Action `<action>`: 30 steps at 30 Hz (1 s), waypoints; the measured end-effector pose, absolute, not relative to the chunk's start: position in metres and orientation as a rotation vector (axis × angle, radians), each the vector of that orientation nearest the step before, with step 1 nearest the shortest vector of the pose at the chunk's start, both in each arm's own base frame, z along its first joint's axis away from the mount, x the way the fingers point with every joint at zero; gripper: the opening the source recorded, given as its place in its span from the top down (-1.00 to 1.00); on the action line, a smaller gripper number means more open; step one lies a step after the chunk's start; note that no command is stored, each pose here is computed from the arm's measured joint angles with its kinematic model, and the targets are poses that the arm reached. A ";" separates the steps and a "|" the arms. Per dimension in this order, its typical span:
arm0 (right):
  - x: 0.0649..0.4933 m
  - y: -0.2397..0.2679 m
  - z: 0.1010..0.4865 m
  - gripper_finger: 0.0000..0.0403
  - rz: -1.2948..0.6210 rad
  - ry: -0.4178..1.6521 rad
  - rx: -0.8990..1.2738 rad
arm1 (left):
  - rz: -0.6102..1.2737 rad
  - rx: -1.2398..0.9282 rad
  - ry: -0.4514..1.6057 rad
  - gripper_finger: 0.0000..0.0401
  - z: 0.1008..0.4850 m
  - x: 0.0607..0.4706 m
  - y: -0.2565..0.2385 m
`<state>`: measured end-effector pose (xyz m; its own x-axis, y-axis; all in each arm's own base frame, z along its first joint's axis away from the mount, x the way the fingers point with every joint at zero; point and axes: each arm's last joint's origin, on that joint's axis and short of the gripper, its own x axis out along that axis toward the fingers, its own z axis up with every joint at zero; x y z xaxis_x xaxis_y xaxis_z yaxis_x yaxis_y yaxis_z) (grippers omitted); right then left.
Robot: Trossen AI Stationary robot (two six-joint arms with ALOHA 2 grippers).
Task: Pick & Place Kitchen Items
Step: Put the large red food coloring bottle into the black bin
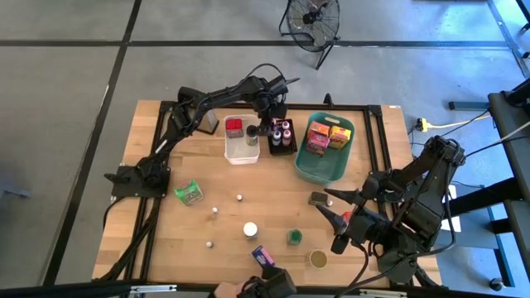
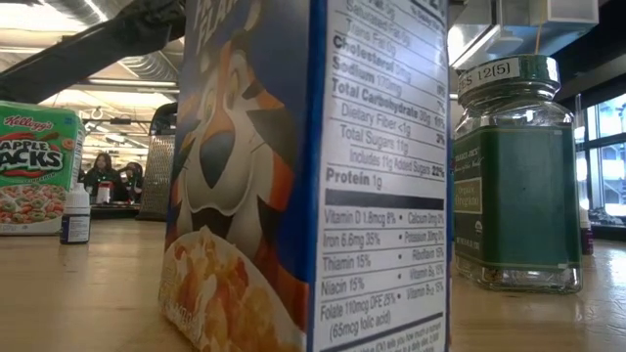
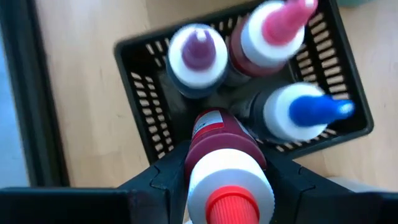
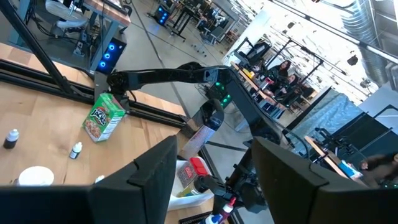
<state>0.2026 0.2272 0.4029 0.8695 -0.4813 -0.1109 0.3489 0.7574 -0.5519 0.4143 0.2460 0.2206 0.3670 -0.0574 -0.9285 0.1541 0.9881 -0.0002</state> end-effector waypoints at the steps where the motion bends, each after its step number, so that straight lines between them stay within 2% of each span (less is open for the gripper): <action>1: 0.203 0.227 0.403 -0.05 -0.458 0.254 -0.545 | -0.134 0.098 1.178 0.28 0.221 0.416 0.246; 20: 0.208 0.223 0.401 -0.05 -0.433 0.285 -0.544 | -0.119 0.112 1.208 0.26 0.218 0.416 0.245; 30: 0.208 0.222 0.401 -0.05 -0.434 0.286 -0.543 | -0.120 0.113 1.206 -0.02 0.218 0.417 0.244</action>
<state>0.2084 0.2225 0.4008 0.8711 -0.4685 -0.1474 0.3203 0.7695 -0.5525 0.4170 0.2440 0.2178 0.3514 -0.0327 -0.9357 0.1529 0.9880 0.0229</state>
